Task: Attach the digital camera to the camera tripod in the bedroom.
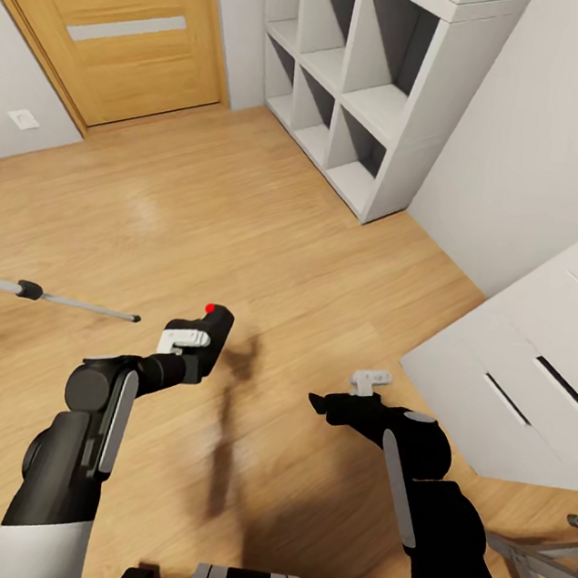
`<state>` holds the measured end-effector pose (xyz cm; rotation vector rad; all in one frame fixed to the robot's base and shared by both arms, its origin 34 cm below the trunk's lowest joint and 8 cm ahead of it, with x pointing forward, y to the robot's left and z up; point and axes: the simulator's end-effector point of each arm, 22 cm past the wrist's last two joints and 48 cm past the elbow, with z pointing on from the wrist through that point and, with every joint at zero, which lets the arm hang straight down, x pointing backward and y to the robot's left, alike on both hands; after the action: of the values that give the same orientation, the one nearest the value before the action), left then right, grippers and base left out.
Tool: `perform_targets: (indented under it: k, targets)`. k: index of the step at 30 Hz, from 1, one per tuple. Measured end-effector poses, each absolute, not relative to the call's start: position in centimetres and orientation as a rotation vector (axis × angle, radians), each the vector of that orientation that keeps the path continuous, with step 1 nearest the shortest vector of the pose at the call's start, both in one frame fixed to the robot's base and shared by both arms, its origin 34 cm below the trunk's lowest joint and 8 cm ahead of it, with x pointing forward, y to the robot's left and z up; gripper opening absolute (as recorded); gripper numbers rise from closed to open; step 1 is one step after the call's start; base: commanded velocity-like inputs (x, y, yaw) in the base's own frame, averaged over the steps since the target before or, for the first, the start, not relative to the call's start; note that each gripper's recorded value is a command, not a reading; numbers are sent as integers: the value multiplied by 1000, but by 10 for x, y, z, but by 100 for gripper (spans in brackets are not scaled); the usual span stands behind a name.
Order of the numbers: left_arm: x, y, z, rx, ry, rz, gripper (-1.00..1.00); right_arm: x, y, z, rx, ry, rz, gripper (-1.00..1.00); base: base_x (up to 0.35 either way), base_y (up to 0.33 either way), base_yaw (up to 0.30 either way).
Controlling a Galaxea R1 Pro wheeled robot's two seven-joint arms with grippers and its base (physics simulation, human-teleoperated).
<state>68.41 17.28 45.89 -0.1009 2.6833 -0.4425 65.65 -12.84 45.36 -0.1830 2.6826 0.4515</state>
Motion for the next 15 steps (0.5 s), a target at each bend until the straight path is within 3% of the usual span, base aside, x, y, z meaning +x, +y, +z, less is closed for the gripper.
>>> perform_targets:
  k: [15]
  targets:
    - [675,170,490,-108,2694,-457,-100,667,-128,495,-187,2658,443,100,0,0,0]
